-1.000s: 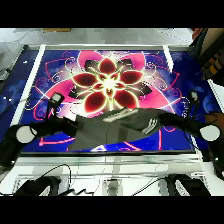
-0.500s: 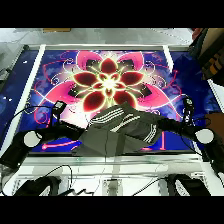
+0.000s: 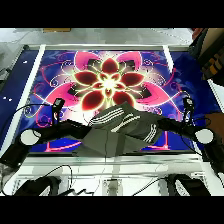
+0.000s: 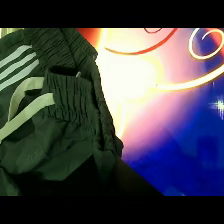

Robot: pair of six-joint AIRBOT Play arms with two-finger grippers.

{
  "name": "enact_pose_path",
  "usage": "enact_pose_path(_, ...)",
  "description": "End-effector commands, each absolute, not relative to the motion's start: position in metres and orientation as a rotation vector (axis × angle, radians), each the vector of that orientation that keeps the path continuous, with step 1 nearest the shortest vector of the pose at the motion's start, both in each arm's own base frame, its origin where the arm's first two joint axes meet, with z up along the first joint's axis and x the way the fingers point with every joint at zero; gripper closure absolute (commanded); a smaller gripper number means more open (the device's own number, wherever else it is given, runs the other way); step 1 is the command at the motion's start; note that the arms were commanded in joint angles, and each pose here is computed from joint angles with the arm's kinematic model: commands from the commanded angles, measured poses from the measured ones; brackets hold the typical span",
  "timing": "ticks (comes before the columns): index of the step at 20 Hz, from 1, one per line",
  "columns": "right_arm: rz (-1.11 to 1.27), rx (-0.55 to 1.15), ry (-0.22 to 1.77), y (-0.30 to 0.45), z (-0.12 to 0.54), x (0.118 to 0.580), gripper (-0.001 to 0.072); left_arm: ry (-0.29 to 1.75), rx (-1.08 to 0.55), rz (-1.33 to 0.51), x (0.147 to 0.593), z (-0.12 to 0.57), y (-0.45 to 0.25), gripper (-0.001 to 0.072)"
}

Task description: Fold the clothes and pants, and hang the long-sleeved shirts on hangers.

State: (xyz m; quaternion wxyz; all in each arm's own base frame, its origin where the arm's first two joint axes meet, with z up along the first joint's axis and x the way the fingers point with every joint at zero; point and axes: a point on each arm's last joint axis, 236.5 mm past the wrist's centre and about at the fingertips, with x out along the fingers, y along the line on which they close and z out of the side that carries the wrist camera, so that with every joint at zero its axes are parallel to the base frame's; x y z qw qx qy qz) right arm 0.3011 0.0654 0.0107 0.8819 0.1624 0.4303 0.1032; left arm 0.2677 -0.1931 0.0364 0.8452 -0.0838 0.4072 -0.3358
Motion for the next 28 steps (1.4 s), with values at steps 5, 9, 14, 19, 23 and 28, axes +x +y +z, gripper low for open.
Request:
enact_pose_path(5,0.213,0.341,0.892,0.065,0.011,0.302,0.0680,0.948,0.069,-0.848,0.251,-0.018,-0.220,0.0063)
enact_pose_path(9,0.215,0.341,0.894,0.066,0.011,0.301,0.0680,0.945,-0.006,-0.844,0.255,-0.018,-0.234,0.0434)
enact_pose_path(14,0.215,0.342,0.895,0.066,0.011,0.301,0.0680,0.883,-0.032,-0.853,0.263,0.007,-0.240,0.0691)
enact_pose_path(19,0.227,0.323,0.811,0.065,0.049,0.319,0.0680,0.530,0.045,-0.819,0.296,0.122,-0.235,0.0692)
enact_pose_path(23,0.246,0.252,0.591,0.060,0.155,0.349,0.0681,0.037,0.149,-0.629,0.302,0.267,-0.188,0.0692)
enact_pose_path(28,0.231,0.129,0.440,0.049,0.245,0.351,0.0680,-0.385,0.141,-0.470,0.232,0.385,-0.128,0.0692)
